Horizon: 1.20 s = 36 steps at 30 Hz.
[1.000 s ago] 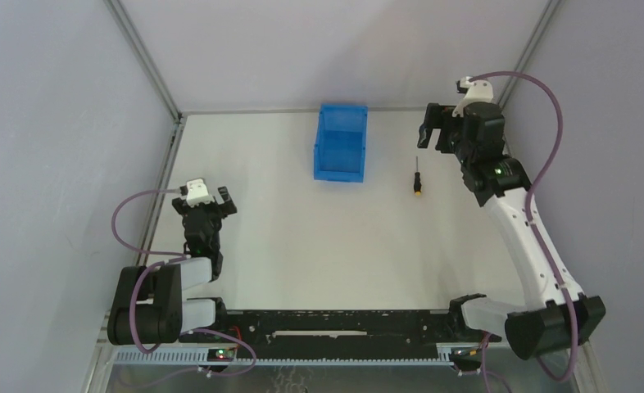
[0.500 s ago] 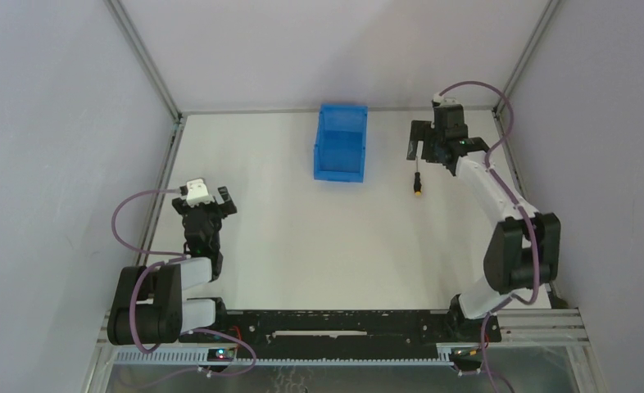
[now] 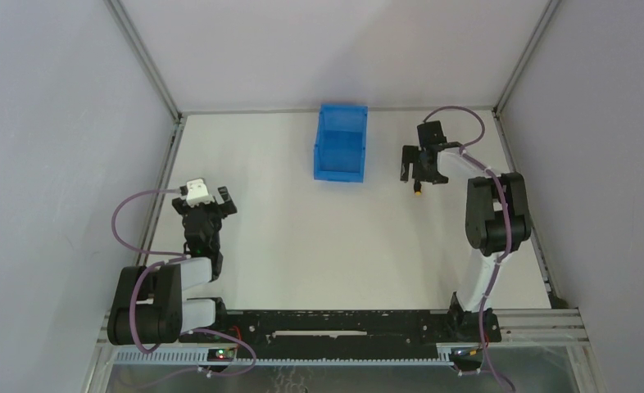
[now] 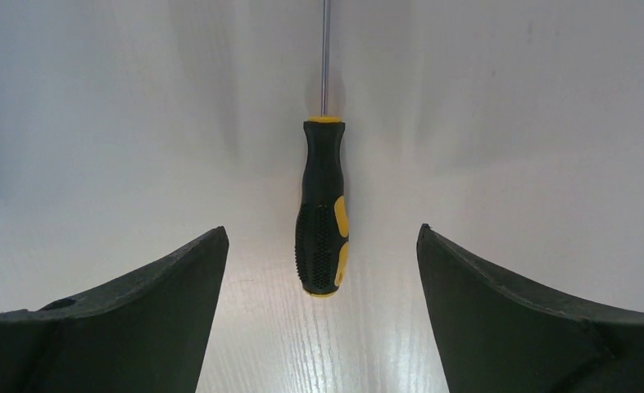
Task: Put the screwdriver in the bin
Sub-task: Pick up the screwdriver from the center of the board.
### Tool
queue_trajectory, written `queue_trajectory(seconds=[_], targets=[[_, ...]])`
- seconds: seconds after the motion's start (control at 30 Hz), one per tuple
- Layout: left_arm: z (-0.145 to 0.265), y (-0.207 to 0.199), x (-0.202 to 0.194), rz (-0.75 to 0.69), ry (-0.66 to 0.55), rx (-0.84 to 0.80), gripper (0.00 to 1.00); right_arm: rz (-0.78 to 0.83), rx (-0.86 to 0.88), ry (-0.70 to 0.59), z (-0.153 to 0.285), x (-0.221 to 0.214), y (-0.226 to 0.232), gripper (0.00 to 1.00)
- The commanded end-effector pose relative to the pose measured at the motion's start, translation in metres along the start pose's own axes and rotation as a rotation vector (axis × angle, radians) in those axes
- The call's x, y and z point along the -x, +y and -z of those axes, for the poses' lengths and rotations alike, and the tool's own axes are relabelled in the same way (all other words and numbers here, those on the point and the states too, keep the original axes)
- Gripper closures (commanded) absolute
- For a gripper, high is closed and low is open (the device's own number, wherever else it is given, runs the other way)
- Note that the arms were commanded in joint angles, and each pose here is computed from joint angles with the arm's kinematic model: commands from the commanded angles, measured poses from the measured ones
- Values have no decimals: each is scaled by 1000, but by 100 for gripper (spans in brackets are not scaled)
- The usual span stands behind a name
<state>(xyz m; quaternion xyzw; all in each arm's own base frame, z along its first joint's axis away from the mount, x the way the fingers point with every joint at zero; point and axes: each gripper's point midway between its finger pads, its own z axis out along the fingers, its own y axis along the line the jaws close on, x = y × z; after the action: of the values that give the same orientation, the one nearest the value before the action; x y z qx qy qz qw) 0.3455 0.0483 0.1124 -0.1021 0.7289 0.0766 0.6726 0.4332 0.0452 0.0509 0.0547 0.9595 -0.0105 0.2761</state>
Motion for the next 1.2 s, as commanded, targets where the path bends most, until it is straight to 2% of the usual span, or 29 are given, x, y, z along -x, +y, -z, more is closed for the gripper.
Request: queue_trajectory(seconds=[0.0, 0.4, 0.63, 0.67, 0.73, 0.8, 1.17], targets=[[-7, 2, 23, -4, -67, 14, 0, -40, 16, -30, -4, 18, 2, 8], [-7, 2, 23, -4, -68, 14, 0, -62, 33, 90, -26, -3, -1, 31], [-7, 2, 23, -4, -68, 15, 0, -72, 44, 96, -24, -3, 0, 67], [-7, 2, 23, -4, -68, 15, 0, -73, 46, 90, -22, -1, 1, 71], [-7, 2, 23, -4, -68, 14, 0, -78, 50, 73, -16, 4, 1, 73], [-7, 2, 23, -4, -67, 15, 0, -80, 51, 49, -7, 11, 1, 82], [-7, 2, 23, -4, -68, 15, 0, -86, 64, -129, 68, 59, -3, 84]])
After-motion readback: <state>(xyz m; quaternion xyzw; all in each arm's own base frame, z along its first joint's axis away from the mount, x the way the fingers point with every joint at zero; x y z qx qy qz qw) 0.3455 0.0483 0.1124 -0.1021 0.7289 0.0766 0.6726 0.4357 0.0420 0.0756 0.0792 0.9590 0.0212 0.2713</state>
